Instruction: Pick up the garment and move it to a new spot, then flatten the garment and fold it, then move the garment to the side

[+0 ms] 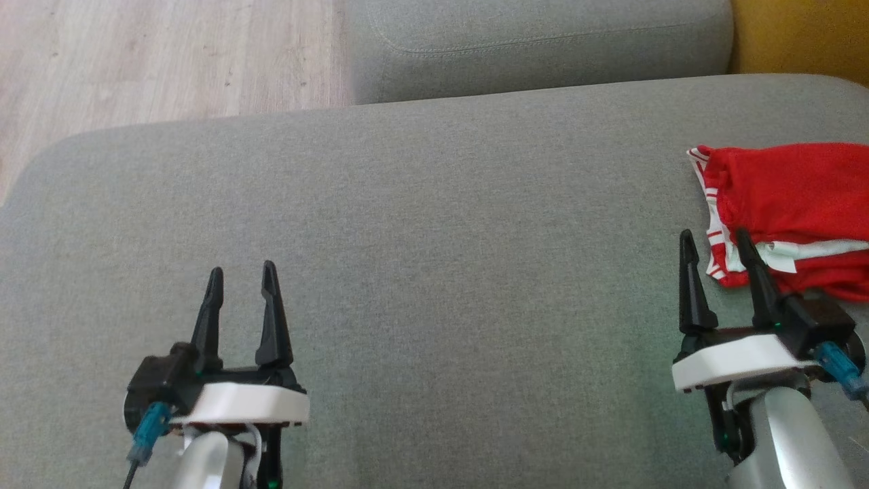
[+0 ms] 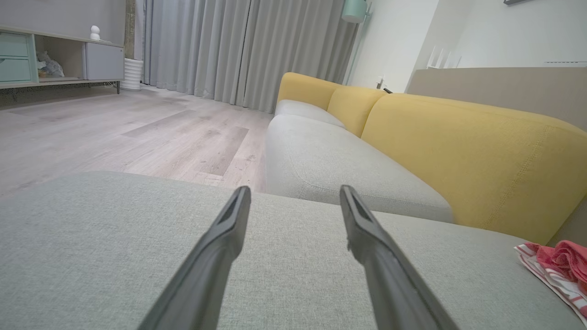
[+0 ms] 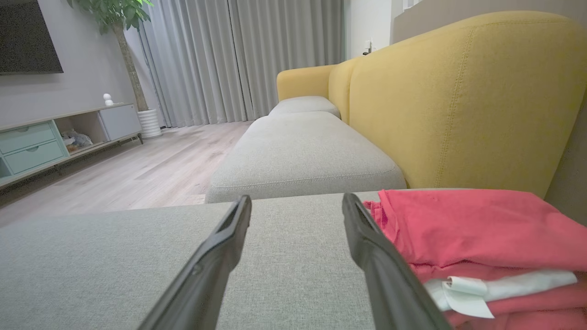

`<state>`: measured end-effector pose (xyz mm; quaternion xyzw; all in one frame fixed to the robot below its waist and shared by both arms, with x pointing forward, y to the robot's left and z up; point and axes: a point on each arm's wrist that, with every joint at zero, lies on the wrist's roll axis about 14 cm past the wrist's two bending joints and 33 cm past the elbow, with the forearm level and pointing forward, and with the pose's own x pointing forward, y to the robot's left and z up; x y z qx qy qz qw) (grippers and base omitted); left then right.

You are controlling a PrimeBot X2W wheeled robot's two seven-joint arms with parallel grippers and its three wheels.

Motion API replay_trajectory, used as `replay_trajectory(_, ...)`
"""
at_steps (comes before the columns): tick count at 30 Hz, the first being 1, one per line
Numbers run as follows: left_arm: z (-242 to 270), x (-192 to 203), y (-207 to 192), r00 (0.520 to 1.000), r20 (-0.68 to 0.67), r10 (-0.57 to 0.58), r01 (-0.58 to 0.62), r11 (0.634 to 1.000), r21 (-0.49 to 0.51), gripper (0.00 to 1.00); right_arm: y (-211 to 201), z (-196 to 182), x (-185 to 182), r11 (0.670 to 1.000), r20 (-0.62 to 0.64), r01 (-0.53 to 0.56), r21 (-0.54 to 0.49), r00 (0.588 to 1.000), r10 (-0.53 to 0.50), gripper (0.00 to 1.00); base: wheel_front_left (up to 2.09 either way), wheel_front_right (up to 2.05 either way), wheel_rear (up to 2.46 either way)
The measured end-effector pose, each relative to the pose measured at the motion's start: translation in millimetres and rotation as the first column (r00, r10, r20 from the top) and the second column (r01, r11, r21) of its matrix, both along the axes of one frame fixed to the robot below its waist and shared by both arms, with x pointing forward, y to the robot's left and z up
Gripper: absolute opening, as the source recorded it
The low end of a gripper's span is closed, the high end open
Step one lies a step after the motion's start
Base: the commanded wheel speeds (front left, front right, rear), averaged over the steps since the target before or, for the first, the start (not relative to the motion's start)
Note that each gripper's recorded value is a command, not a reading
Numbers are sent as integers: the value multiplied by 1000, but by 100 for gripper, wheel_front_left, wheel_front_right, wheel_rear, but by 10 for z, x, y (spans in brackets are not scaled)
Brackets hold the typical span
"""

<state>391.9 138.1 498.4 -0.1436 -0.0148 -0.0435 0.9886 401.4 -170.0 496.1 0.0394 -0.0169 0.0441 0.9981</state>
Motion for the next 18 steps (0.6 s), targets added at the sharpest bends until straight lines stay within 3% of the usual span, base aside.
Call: replay_trajectory(18,-18,1,2,1000,-9,3,-3,999,-33,100,11,51,-30,1000,15,-3,7,1000,3,100,0,0,0)
